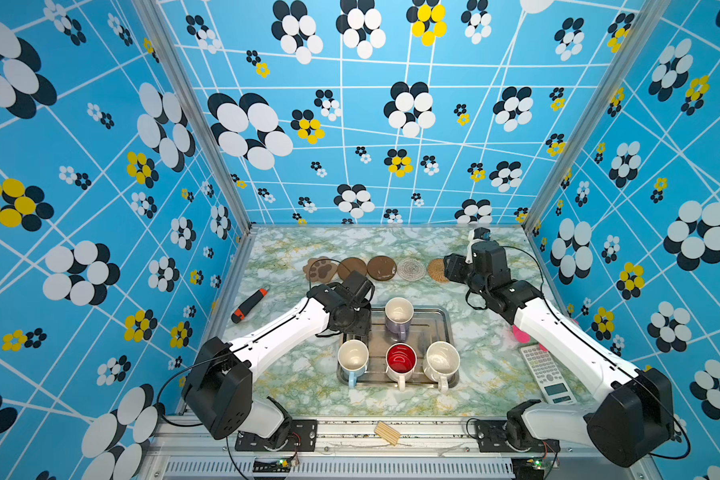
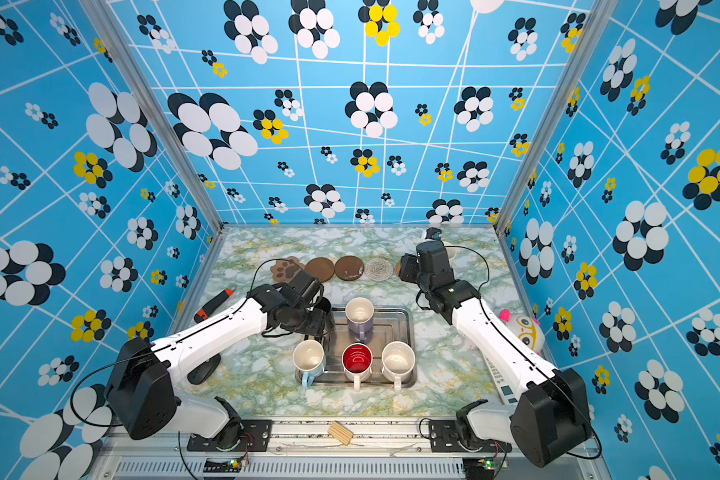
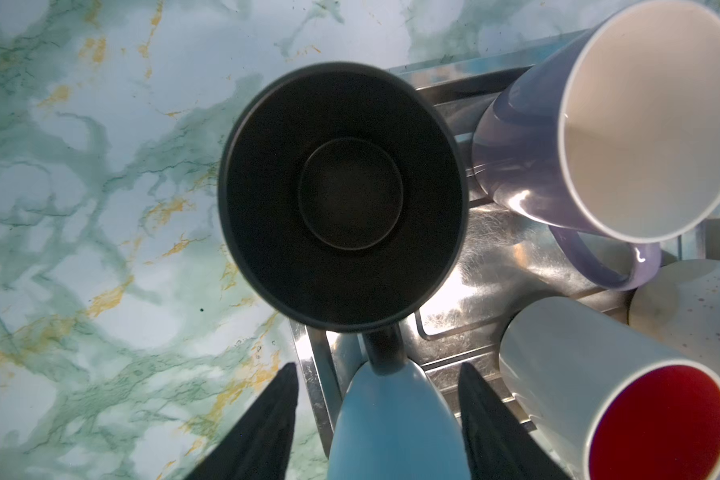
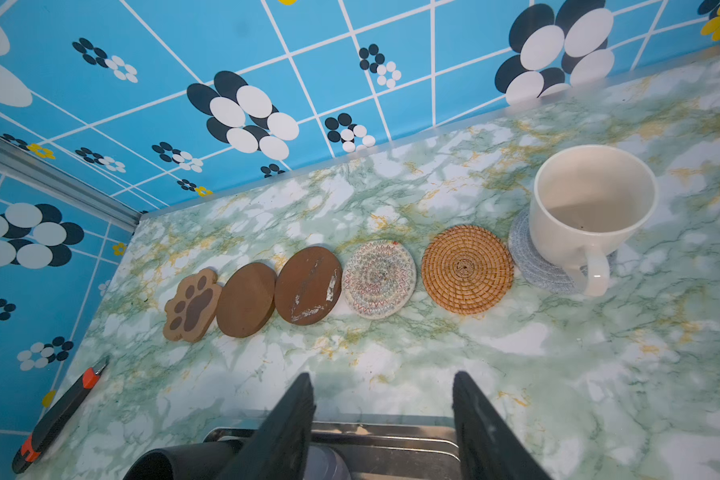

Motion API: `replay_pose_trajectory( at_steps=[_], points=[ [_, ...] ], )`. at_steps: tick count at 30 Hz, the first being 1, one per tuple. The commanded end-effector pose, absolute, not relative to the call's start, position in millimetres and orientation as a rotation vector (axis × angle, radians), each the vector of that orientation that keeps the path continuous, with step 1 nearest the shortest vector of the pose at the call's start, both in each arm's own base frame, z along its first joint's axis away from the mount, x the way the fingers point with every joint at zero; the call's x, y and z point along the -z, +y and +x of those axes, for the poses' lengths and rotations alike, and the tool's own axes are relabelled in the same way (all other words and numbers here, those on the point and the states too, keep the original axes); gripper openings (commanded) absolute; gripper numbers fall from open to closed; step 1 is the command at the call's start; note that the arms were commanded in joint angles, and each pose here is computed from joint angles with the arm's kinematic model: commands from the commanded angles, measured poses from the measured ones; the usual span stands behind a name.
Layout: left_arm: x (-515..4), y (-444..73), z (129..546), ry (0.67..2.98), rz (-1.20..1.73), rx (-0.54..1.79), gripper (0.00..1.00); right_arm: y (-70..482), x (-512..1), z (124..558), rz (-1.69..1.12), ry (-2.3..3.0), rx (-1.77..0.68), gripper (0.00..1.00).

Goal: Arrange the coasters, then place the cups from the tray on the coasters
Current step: 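Lower the left gripper onto the black mug on the tray and grasp it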

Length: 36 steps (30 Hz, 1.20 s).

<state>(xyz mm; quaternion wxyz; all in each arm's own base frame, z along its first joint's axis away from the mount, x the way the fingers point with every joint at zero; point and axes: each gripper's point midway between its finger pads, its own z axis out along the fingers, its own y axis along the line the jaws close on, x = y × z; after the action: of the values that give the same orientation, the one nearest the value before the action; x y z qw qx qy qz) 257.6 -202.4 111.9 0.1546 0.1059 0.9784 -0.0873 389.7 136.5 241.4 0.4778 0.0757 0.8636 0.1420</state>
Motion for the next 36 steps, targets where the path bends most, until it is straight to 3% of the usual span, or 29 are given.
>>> replay_pose_trajectory(
  at_steps=[1,24,36],
  points=[
    [-103,-200,256,2.818,0.271,0.219,0.62,134,-237,392,0.181,2.109,-0.325,0.56],
    [-80,-195,267,2.816,0.197,0.127,0.49,135,-231,395,0.184,2.124,-0.326,0.56],
    [-70,-194,273,2.807,0.188,0.094,0.38,137,-226,397,0.181,2.138,-0.338,0.56]
  ],
)
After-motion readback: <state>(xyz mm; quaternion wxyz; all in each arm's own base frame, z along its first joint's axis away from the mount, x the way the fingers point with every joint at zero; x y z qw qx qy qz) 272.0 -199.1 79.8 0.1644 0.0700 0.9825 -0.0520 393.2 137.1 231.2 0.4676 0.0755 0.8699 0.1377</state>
